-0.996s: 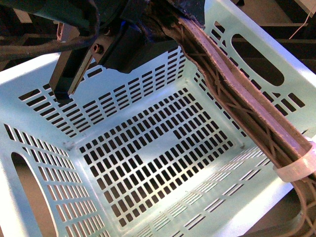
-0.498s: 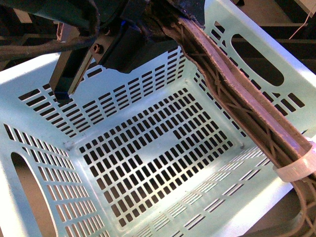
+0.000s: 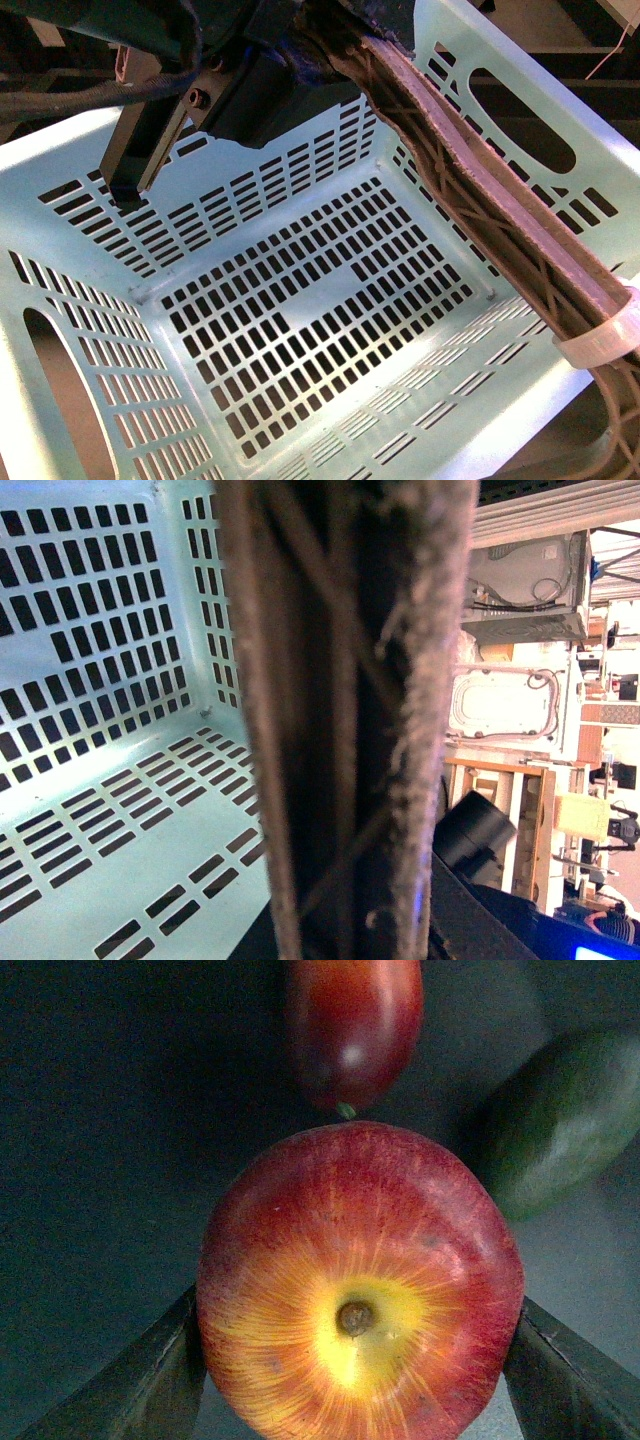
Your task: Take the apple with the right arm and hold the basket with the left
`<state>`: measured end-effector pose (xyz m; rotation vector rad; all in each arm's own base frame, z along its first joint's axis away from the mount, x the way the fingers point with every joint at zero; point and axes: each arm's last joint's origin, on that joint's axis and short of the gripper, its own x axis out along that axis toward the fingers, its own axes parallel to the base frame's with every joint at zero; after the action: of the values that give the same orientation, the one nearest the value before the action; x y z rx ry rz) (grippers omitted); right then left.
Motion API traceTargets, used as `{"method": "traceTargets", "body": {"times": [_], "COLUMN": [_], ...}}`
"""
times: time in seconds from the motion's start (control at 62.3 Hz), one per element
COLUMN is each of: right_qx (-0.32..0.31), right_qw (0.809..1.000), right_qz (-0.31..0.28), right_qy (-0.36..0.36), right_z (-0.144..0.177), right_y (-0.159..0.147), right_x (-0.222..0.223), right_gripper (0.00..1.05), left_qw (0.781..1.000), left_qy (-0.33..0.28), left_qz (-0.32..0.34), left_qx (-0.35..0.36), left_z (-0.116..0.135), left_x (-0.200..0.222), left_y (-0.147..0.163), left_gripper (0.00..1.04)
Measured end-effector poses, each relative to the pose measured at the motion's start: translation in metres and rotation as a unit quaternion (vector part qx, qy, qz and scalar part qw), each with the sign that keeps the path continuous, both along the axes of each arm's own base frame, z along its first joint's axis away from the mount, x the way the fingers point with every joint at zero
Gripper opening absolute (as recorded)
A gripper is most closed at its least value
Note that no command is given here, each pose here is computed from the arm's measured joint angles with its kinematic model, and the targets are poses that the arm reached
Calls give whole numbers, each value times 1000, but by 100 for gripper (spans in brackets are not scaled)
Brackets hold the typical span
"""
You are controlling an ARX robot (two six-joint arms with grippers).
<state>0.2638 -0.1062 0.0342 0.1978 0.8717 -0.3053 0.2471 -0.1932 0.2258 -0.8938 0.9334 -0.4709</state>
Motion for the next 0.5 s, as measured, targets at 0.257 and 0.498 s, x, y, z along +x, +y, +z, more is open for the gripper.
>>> {"method": "traceTargets", "body": {"times": [0.257, 0.498], "right_qx": [18, 32], "right_qw": [990, 959], "right_qz": [40, 105], "right_qy": [-132, -262], "right_z": [105, 190], "right_y": [26, 91], "right_x": [-15, -34], "right_gripper": [71, 71], "left_qw": [1000, 1000], "left_qy": [0, 0], "left_qz": [0, 0], "left_qx": [0, 0], "left_z": [0, 0], "left_x": [0, 0], "left_y": [0, 0], "left_gripper": [7, 7]}}
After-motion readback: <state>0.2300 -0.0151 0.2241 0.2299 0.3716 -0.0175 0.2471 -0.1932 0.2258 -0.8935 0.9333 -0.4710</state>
